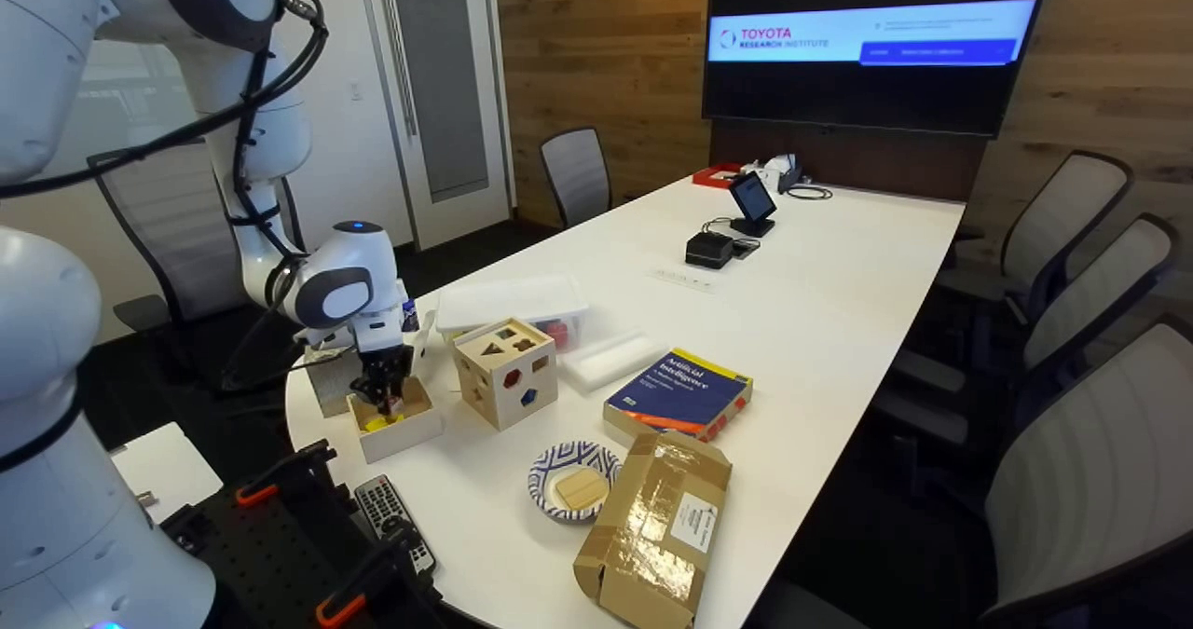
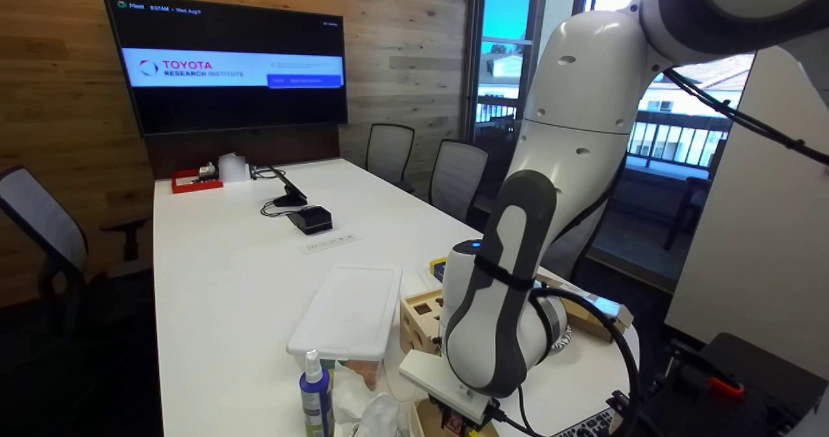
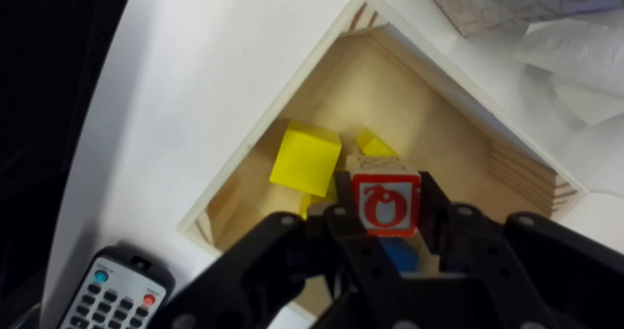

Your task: Remove one cube from the box and place it inside the wooden toy box.

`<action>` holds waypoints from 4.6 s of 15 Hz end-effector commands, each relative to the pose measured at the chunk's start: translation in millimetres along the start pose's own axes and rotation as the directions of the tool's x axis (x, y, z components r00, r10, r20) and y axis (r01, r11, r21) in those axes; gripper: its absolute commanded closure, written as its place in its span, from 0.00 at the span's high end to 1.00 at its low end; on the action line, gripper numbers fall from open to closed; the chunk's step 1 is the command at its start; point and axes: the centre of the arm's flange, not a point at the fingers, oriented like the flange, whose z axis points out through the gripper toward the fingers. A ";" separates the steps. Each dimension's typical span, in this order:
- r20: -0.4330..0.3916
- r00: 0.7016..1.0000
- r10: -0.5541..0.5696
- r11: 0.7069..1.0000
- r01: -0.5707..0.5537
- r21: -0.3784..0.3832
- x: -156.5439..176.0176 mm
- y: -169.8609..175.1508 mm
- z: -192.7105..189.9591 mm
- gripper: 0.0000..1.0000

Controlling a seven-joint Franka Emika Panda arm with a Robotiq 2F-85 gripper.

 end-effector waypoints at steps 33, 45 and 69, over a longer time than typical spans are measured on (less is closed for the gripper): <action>0.019 0.098 -0.995 0.097 0.993 -0.074 109.8 -158.1 -128.9 0.09; -0.072 0.242 -0.968 0.246 0.967 -0.058 133.8 -162.8 -124.5 0.09; -0.033 0.448 -0.893 0.449 0.893 -0.035 139.5 -176.8 -106.3 0.09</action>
